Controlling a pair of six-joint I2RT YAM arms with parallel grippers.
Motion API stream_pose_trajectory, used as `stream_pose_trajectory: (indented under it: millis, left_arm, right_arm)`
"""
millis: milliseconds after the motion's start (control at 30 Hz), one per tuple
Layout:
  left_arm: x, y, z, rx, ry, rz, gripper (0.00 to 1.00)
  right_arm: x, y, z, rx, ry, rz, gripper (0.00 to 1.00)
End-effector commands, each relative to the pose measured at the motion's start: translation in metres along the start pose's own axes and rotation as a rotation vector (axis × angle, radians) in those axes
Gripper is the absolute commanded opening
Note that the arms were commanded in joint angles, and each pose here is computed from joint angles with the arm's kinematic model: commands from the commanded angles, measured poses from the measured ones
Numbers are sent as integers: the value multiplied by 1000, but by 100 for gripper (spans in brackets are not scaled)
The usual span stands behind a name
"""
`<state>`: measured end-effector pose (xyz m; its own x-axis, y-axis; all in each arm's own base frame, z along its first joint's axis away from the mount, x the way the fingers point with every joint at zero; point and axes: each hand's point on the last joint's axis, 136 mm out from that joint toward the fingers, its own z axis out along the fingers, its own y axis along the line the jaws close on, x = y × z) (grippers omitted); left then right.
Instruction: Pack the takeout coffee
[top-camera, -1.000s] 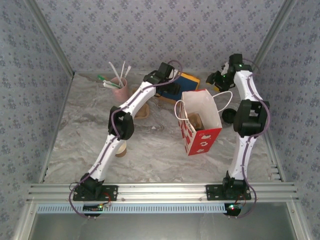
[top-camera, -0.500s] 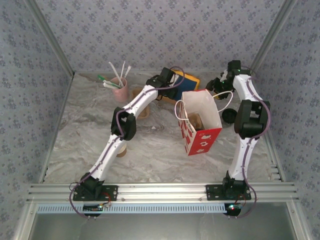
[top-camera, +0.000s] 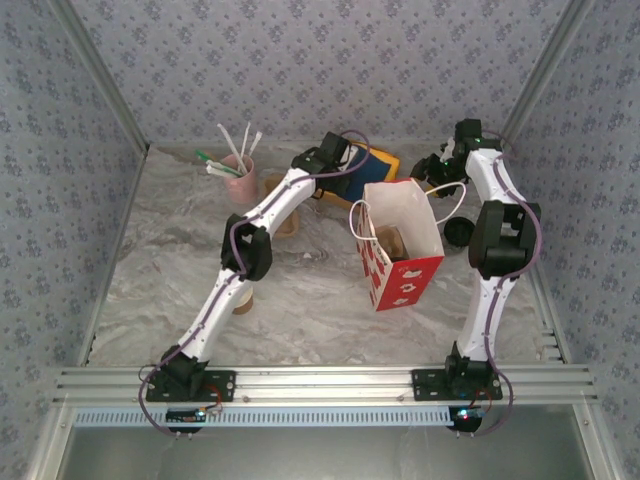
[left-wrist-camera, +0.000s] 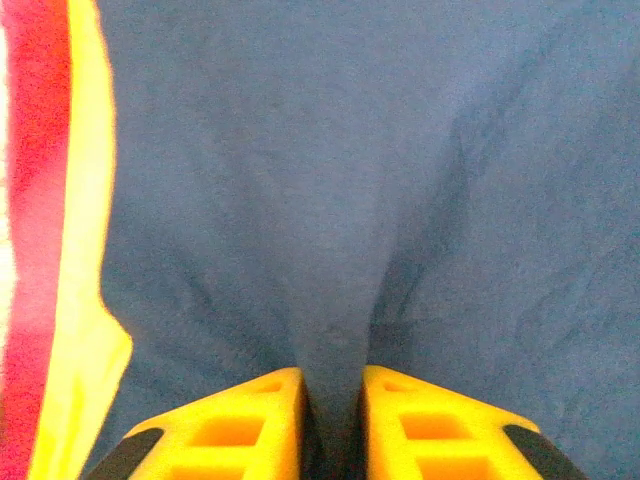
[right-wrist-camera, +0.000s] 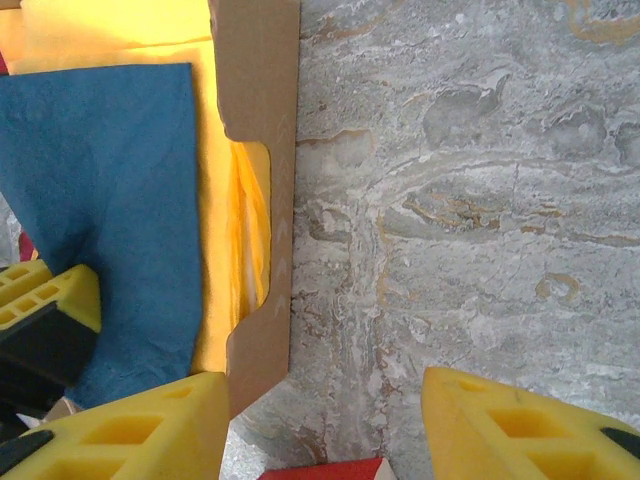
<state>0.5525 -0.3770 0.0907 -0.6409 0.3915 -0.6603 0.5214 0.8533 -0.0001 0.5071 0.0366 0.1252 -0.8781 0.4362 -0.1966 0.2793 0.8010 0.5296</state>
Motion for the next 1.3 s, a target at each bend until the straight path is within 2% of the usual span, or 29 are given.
stream_pose_trajectory:
  millis: [0,100,233,300,467,800,933,1033,1200,1267]
  left_arm:
    - [-63,-2,-72,3,-156,-6,16]
    - [-66,-4,-80,10,-162,-11,11]
    - [-67,-7,-83,12,-162,-9,11]
    - [-67,-6,-86,11,-161,-12,0]
    - [-75,-3,-108,-2,-174,-36,0]
    - [-96,9,-195,-50,-233,-94,0]
    - [-107,10,-240,-95,-285,-80,0]
    - [-115,0,-277,-134,-341,-27,0]
    - [-123,-39,-330,-148,-427,71,0]
    - [-121,-54,-346,-195,-449,111,0]
  right_arm:
    - [-2,9,-21,4,-46,-24,54]
    - [-1,8,-23,3,-49,-23,55]
    - [1,8,-23,4,-49,-23,54]
    - [1,9,-25,1,-50,-24,55]
    - [2,17,-35,-10,-70,-39,54]
    - [0,13,-98,76,-233,-29,55]
    - [7,6,-126,109,-297,-13,56]
    - [14,2,-148,128,-346,-6,57]
    - [29,-4,-188,169,-440,10,57]
    - [37,-5,-204,179,-474,15,57]
